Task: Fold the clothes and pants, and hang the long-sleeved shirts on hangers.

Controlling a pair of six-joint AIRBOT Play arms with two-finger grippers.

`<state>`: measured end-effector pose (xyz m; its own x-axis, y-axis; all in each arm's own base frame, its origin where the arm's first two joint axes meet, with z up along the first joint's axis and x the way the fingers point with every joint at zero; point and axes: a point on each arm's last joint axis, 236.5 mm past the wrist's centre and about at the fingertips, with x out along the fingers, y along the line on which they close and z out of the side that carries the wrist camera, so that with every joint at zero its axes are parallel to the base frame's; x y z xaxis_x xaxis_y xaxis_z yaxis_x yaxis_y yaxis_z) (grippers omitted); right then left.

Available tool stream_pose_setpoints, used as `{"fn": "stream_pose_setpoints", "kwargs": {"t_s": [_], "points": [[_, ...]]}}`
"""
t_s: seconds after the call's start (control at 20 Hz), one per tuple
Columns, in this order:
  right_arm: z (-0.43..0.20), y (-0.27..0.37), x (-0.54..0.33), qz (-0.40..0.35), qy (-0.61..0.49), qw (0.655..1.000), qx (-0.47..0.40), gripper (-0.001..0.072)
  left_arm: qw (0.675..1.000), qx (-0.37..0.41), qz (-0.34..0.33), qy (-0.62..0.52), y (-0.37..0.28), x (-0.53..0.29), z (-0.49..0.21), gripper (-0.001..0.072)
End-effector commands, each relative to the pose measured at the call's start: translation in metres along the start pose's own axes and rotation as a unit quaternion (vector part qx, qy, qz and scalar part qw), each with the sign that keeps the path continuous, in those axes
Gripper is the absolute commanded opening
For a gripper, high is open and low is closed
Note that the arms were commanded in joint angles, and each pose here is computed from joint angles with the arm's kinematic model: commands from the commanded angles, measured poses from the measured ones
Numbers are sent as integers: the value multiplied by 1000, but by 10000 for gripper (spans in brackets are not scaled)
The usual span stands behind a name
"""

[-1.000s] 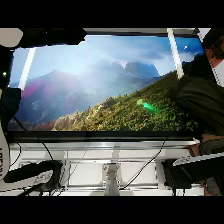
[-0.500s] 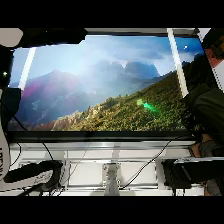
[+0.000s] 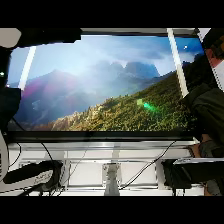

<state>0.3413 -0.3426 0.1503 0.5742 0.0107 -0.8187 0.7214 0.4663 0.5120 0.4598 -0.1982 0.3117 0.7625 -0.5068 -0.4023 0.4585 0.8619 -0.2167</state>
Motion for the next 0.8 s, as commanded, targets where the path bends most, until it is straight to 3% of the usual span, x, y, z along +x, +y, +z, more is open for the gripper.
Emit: {"fn": "stream_pose_setpoints", "kwargs": {"t_s": [0.0, 0.3, 0.75], "points": [[-43, 155, -8, 211, 34, 973, -81, 29, 999, 11, 33, -22, 17, -30, 15, 7], [-176, 293, -5, 300, 137, 921, -208, 29, 999, 20, 47, -15, 9, -111, 14, 6], [-318, 371, -12, 346, 222, 859, -306, 31, 996, 45, 42, -71, -24, -188, 29, 8]]}}
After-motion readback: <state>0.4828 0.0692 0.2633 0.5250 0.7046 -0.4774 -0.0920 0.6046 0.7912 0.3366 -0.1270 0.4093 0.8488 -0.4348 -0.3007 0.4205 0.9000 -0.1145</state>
